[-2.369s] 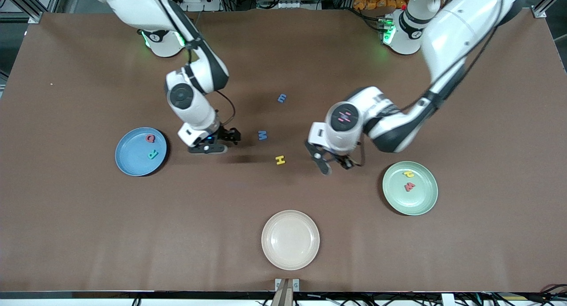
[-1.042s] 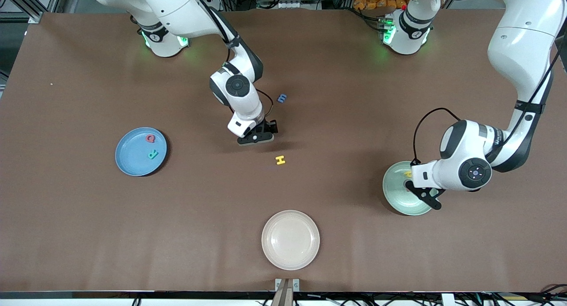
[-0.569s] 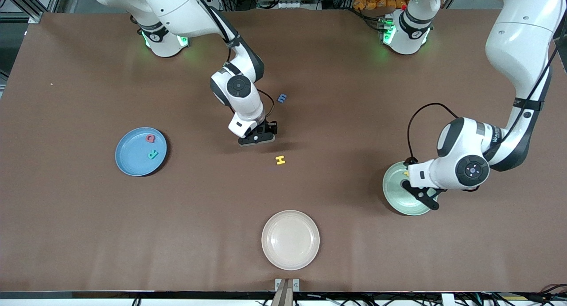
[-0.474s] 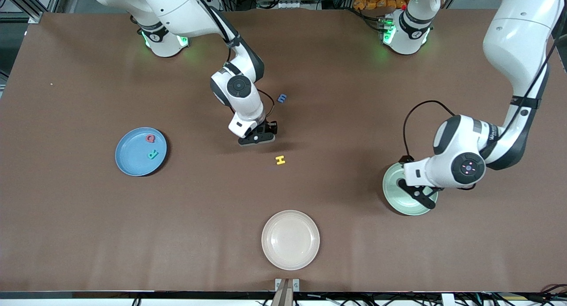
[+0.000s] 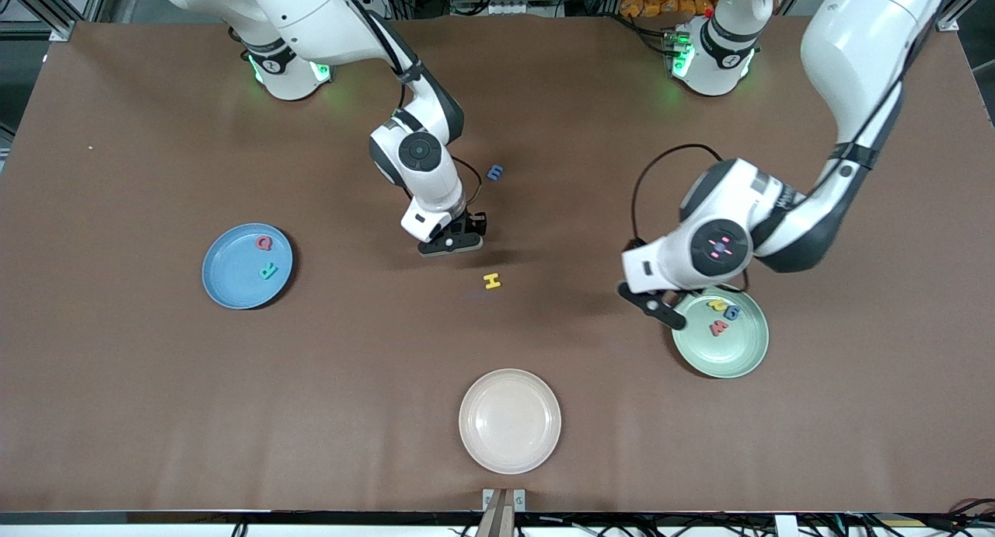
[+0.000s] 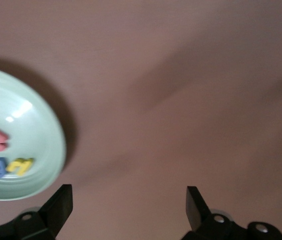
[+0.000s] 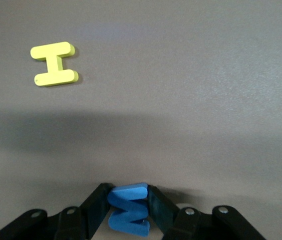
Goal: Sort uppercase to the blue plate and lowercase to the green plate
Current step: 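Place the blue W on the blue plate while the left gripper returns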
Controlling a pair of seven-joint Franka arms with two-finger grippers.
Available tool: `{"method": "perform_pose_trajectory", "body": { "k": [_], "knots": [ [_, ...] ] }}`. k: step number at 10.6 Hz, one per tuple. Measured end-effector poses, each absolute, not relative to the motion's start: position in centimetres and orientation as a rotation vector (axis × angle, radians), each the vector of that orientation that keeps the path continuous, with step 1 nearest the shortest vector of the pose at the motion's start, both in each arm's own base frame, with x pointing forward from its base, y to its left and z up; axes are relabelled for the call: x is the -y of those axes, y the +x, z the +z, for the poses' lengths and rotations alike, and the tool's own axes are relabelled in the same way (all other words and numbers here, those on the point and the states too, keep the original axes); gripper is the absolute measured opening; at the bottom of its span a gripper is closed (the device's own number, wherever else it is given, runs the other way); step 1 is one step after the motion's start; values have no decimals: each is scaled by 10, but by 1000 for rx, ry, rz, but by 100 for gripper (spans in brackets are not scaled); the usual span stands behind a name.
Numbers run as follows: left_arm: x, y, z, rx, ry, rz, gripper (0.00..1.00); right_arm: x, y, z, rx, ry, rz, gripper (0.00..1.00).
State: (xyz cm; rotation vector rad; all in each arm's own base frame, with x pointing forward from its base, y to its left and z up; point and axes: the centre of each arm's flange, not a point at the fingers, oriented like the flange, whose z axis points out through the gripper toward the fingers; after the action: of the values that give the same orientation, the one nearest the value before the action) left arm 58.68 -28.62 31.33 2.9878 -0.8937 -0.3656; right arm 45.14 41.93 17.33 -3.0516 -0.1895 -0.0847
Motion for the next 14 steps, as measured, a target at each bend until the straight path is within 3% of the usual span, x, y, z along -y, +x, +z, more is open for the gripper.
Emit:
{"method": "perform_pose_trajectory", "body": {
  "k": [2, 3, 9, 14],
  "knots": [
    [320, 557, 313, 852, 2990, -396, 100, -411, 462, 178, 210, -3095, -24, 41],
    [336, 541, 312, 836, 2992, -415, 100, -402, 472, 182, 233, -3118, 1, 36],
    [411, 448, 293, 687, 3026, -437, 100, -319, 526, 202, 417, -3143, 76, 35],
    [480, 381, 293, 560, 3055, -378, 100, -157, 584, 231, 698, -3134, 244, 35]
  ]
}}
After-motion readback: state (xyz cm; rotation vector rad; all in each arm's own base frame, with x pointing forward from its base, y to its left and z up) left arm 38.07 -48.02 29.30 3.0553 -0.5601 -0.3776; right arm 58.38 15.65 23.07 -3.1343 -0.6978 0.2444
